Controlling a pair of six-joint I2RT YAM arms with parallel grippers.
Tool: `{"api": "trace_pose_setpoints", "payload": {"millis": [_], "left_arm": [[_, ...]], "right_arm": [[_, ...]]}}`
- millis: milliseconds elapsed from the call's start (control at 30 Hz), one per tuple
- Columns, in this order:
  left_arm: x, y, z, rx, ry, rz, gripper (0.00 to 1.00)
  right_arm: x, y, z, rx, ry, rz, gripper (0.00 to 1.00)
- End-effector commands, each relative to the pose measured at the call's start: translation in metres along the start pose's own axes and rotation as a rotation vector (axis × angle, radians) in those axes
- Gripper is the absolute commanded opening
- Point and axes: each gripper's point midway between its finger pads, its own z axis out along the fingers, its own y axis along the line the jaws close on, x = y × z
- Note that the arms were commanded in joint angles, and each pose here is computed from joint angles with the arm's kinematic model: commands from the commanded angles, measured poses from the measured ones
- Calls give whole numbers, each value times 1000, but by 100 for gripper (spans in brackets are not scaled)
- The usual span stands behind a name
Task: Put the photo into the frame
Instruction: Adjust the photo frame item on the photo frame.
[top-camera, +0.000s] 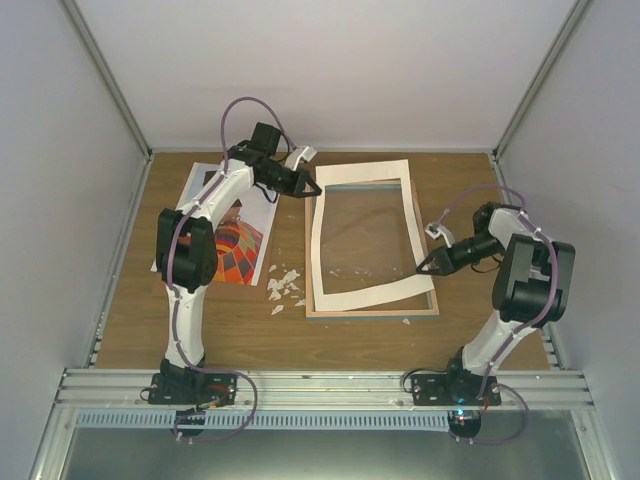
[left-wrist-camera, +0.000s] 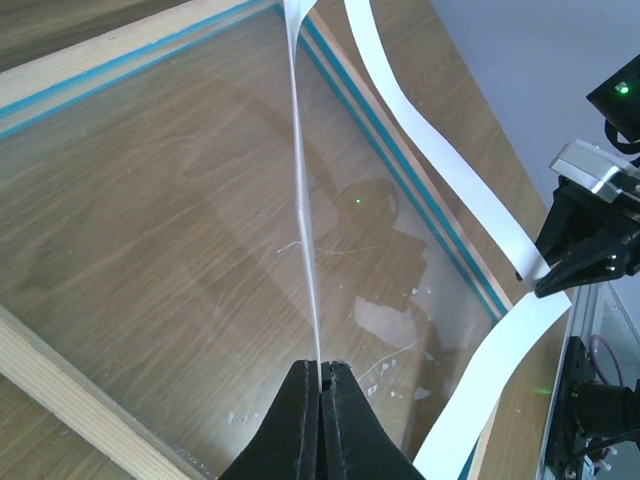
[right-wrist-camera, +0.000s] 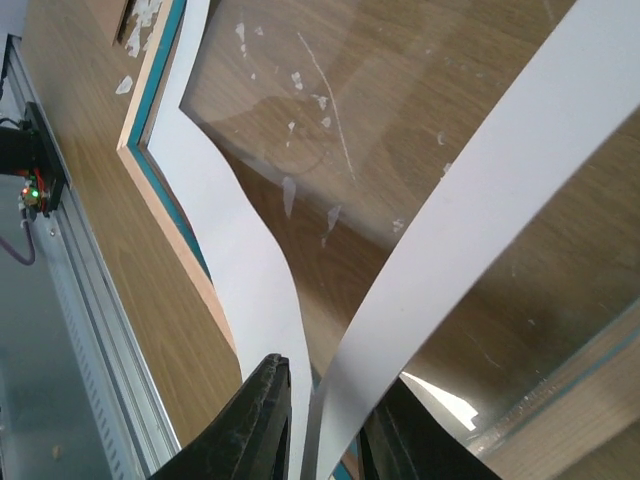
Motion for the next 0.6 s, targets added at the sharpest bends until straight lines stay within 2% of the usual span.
{"api": "trace_pose_setpoints", "payload": {"millis": [0, 433, 500, 567], "left_arm": [[-17, -12, -12, -28, -39, 64, 0], [-7, 2, 8, -30, -2, 54, 0], [-6, 4, 10, -36, 4, 55, 0], [-4, 6, 12, -38, 11, 52, 0]], "right_arm": [[0, 5, 13, -37, 19, -23, 21], [9, 0, 24, -18, 78, -28, 21], [11, -2, 23, -2, 88, -31, 25], [12, -7, 22, 26, 98, -26, 45]]}}
